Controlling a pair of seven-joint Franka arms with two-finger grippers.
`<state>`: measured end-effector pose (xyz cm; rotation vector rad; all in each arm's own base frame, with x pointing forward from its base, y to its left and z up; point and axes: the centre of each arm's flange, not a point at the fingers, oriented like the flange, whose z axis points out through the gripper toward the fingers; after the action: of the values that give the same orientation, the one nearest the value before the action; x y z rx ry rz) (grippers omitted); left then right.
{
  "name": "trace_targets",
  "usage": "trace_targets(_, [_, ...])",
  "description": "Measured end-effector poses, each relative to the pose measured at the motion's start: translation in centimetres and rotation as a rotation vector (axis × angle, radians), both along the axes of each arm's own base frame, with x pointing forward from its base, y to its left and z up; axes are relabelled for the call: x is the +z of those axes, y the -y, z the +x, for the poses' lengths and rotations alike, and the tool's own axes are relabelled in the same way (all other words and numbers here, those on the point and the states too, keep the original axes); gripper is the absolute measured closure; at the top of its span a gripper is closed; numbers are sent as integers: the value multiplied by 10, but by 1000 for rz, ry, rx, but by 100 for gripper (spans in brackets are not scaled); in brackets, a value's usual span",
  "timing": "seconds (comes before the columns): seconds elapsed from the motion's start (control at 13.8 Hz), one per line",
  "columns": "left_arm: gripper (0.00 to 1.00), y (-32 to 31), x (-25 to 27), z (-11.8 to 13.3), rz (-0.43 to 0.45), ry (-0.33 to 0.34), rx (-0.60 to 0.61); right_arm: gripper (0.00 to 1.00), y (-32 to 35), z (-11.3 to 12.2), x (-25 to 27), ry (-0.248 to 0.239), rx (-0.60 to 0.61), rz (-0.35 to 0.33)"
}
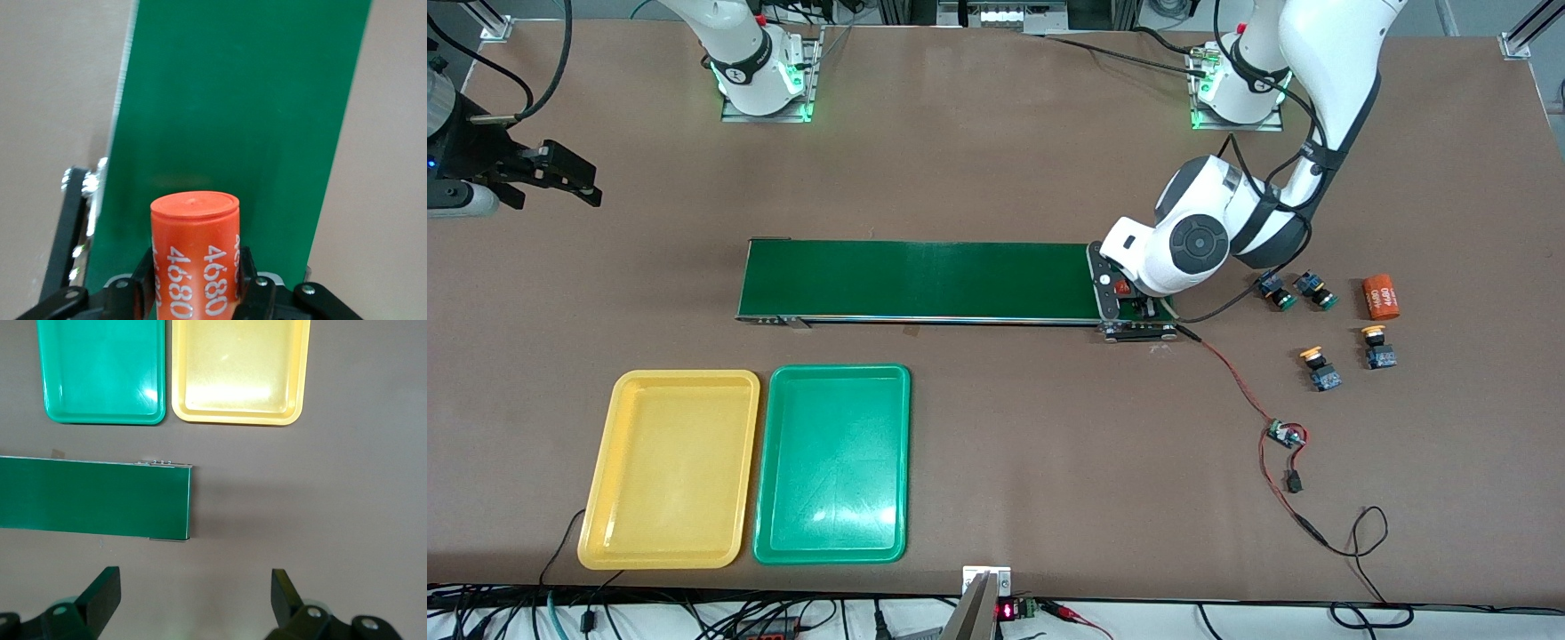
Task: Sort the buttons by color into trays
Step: 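Carry the orange cylinder onto the conveyor belt and open the left gripper, then return the left gripper to the buttons and grasp a yellow button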
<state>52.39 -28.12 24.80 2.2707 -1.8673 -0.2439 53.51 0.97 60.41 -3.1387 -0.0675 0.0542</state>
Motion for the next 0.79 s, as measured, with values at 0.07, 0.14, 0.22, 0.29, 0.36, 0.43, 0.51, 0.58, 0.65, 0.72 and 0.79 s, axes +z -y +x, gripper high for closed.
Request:
trace_targets(0.07, [50, 2, 0, -1, -4, 1, -21, 0, 0, 0, 0, 0, 0, 0])
trace_targets(0.14, [49, 4, 0, -3, -7, 2, -34, 0, 0, 0, 0, -1, 0, 0])
trace_targets(0.22, [44, 6, 0, -3, -8, 2, -41, 0, 0, 0, 0, -1, 0, 0])
trace_targets(0.29, [36, 6, 2, -3, -9, 5, -45, 0, 0, 0, 0, -1, 0, 0])
trace_targets(0.36, [25, 6, 5, -3, -10, 9, -47, 0, 0, 0, 0, -1, 0, 0])
trace_targets(0.43, [16, 5, 10, -3, -6, 9, -48, 0, 0, 0, 0, -1, 0, 0])
trace_targets(0.51, [7, 3, 19, -3, 6, 3, -42, 0, 0, 0, 0, -1, 0, 0])
trace_targets(0.58, [0, -1, 32, -3, 24, -2, -16, 0, 0, 0, 0, -1, 0, 0])
trace_targets(0.65, [0, -8, 48, -2, 49, -5, 35, 0, 0, 0, 0, -1, -1, 0])
trace_targets(0.72, [0, -19, 65, 0, 77, -7, 99, 0, 0, 0, 0, -1, -1, 0])
trace_targets(0.79, [0, -32, 82, 3, 101, -8, 165, 0, 0, 0, 0, -1, -1, 0])
